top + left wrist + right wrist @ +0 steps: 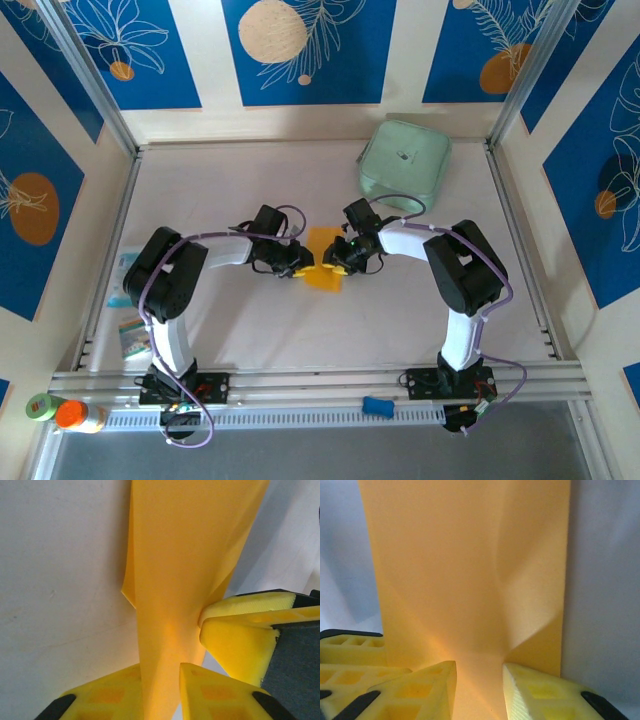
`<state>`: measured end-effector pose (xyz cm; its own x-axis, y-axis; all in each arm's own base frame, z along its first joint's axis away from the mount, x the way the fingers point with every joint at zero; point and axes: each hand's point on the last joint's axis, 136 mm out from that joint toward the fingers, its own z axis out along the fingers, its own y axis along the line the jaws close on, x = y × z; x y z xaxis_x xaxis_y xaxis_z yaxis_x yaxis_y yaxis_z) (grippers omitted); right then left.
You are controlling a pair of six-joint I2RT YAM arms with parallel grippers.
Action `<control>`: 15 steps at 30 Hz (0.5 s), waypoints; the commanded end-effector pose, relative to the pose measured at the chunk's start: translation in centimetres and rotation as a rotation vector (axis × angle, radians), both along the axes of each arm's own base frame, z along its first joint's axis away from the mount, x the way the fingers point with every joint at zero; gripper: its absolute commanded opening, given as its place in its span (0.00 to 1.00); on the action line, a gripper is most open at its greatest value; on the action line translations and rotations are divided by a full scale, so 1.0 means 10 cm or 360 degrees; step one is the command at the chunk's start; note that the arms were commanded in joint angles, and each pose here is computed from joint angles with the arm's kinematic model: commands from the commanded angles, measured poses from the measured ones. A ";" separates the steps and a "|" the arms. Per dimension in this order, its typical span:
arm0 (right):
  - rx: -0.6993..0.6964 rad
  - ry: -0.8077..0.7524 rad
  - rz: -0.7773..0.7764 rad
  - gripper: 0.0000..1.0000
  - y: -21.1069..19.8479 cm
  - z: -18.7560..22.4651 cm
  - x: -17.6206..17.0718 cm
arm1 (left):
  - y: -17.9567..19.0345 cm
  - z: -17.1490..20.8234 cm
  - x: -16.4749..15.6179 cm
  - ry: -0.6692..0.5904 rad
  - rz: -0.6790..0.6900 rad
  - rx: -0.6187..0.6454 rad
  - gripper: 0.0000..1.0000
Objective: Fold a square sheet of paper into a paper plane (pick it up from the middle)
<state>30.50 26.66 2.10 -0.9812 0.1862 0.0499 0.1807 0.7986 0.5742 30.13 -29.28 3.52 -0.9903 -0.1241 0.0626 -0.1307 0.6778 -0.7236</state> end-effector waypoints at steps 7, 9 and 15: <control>-0.0001 -0.0125 0.0100 0.33 -0.08 0.06 0.01 | -0.04 0.05 0.19 -0.0018 0.0055 -0.0066 0.09; 0.0005 -0.0214 0.0140 0.34 -0.08 0.16 0.05 | -0.05 0.07 0.20 -0.0011 0.0073 -0.0082 0.03; -0.0042 -0.0694 0.0353 0.51 -0.06 0.58 0.13 | -0.05 0.16 0.22 -0.0001 0.0170 -0.0122 0.00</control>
<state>31.06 25.76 5.09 -0.9809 0.0602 -0.1850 -0.0594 0.8127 0.5796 31.85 -29.79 4.15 -0.9796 -0.1884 0.0698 -0.1754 0.6330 -0.7540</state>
